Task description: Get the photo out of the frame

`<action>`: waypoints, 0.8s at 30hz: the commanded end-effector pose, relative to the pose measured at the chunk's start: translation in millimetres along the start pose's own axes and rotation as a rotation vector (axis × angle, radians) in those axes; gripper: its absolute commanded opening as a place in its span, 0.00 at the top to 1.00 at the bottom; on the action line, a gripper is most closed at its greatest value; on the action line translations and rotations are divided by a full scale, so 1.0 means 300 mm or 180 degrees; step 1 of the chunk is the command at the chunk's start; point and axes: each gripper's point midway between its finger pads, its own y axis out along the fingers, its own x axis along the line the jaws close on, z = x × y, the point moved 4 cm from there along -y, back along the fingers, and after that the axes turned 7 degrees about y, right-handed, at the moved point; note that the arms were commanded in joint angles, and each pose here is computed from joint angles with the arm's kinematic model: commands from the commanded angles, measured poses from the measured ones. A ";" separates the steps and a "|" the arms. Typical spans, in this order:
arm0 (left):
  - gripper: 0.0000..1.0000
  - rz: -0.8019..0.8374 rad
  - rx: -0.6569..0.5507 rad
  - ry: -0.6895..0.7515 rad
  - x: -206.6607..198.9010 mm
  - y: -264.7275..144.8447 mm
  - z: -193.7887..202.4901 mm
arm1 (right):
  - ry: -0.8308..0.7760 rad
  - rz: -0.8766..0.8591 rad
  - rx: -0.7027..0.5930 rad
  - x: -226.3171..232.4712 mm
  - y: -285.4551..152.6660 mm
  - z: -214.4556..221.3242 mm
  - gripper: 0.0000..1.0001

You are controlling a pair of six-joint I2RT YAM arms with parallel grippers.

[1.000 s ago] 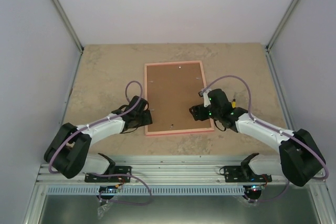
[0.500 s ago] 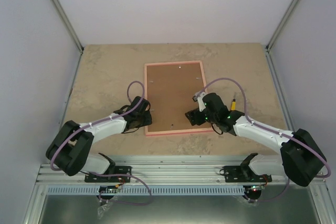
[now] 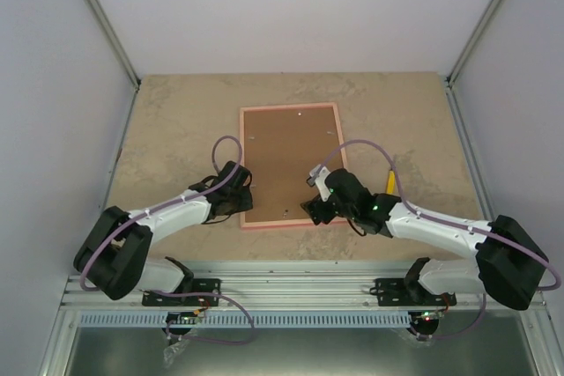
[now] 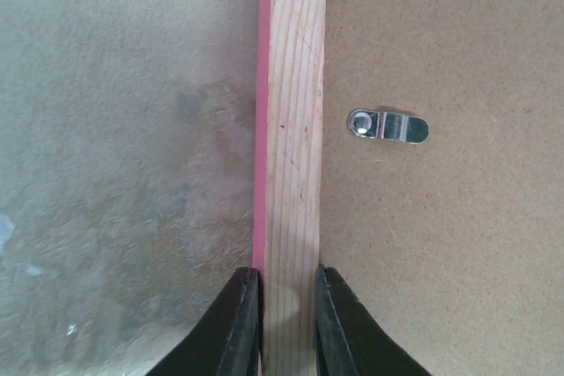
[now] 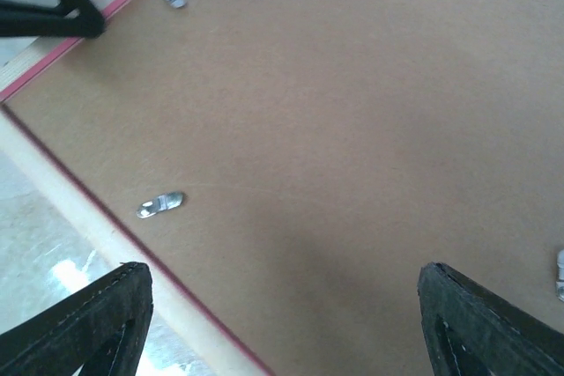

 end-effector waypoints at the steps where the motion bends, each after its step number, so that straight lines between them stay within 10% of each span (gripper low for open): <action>1: 0.96 -0.0008 -0.0307 0.0001 -0.026 -0.071 -0.090 | -0.0362 0.0049 -0.0147 0.062 -0.034 -0.036 0.17; 24: 0.97 0.0120 -0.0515 0.0010 -0.057 -0.183 -0.157 | -0.1991 0.1126 -0.0308 0.287 0.028 0.082 0.12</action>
